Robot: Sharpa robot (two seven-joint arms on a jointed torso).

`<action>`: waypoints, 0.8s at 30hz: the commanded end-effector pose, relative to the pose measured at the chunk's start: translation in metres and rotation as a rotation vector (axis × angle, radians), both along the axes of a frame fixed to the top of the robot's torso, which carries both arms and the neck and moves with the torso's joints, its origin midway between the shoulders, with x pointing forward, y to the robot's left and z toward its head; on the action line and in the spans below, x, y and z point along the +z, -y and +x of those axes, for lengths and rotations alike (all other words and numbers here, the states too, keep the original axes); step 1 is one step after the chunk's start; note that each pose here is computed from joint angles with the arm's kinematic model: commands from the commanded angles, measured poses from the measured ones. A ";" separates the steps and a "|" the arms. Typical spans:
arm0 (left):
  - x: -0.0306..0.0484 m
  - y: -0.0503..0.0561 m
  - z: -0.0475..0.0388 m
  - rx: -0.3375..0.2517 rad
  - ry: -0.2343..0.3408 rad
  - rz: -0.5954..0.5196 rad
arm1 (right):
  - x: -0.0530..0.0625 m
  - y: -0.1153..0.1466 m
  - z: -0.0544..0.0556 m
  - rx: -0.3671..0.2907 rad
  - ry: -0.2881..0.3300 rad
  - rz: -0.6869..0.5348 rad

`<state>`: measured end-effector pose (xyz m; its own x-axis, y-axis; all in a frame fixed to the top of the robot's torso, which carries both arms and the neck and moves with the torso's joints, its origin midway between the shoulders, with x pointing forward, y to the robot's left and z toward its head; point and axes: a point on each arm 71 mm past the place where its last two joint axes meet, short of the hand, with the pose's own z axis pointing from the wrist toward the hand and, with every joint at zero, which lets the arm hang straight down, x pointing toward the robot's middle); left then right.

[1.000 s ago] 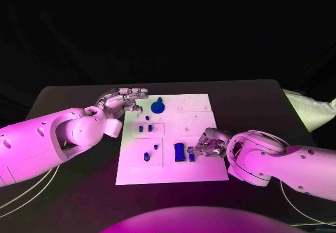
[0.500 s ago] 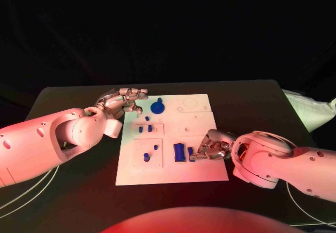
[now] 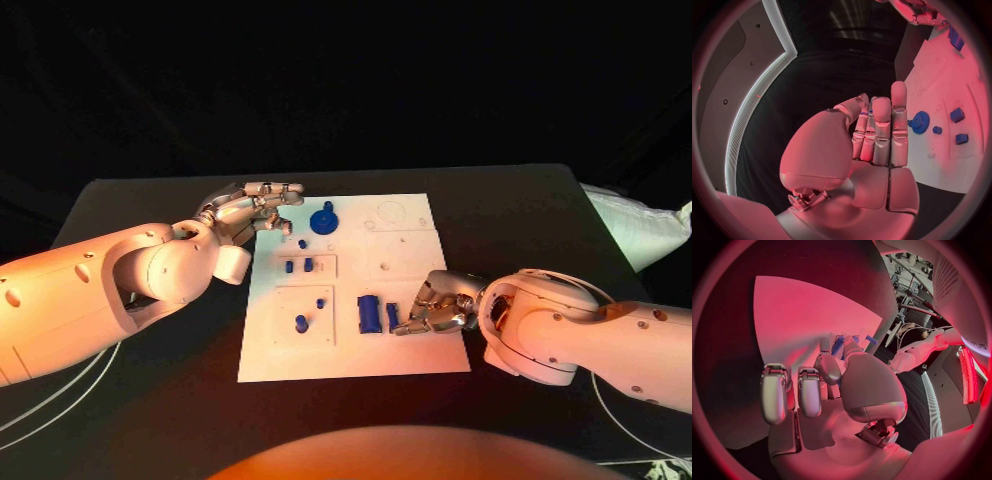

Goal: Assemble the parts on the task board

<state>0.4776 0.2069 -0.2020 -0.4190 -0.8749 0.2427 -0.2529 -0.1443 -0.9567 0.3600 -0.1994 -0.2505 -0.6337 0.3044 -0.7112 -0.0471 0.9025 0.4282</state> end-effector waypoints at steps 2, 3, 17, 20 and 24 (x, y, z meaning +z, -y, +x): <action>0.0010 0.003 -0.0007 -0.020 0.006 -0.008 | -0.003 -0.002 0.002 0.019 -0.004 -0.014; 0.0010 0.003 -0.0007 -0.020 0.006 -0.008 | -0.003 -0.001 0.003 0.016 -0.004 -0.015; 0.0008 0.003 -0.0005 -0.020 0.004 -0.006 | -0.010 -0.004 0.011 0.006 -0.019 -0.018; 0.0007 0.002 -0.0005 -0.020 0.004 -0.006 | -0.008 -0.005 0.011 -0.001 -0.004 0.004; 0.0006 0.002 -0.0001 -0.019 0.005 -0.006 | -0.003 -0.005 0.011 -0.020 0.018 0.077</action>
